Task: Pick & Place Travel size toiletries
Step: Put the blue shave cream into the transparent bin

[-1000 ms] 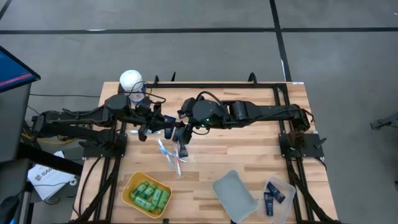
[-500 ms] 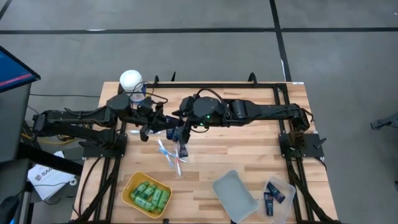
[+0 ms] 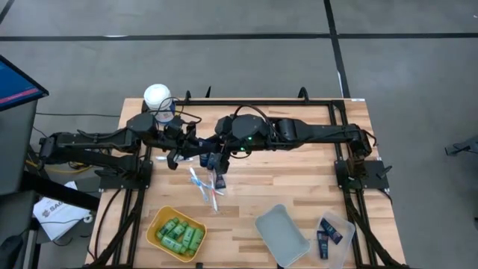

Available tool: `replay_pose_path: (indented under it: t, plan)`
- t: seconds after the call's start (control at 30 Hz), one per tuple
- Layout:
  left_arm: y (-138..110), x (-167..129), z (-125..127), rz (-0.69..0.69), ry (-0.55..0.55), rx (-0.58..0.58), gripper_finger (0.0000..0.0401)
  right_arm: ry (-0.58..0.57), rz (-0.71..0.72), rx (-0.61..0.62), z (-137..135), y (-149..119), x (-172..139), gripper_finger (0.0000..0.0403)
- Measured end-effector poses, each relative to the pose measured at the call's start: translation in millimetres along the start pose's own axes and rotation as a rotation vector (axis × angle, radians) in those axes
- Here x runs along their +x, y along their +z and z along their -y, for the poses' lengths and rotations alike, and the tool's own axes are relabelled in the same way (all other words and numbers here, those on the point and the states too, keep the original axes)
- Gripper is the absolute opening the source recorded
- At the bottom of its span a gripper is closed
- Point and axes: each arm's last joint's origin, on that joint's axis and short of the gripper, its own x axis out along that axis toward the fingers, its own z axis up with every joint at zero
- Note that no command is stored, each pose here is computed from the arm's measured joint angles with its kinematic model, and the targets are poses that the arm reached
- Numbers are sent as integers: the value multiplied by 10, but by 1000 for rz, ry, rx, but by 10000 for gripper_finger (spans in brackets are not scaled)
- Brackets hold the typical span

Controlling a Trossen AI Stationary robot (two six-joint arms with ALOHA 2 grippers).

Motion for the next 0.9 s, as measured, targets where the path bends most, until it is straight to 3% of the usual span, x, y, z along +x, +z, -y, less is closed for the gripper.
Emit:
replay_pose_path:
  t: [0.2, 0.47, 0.77, 0.9]
  plan:
    - [0, 1, 0, 1, 1, 0, 47, 0, 0, -13, 16, 6, 3, 12]
    - [3, 1, -1, 4, 2, 2, 57, -39, 20, 4, 14, 11, 1, 3]
    - [-13, 0, -10, -14, 14, 38, 155, -162, 66, 33, -92, 72, -141, 0]
    - [-71, -2, -37, -72, 39, 18, 202, -228, 9, 68, -112, 57, -263, 0]
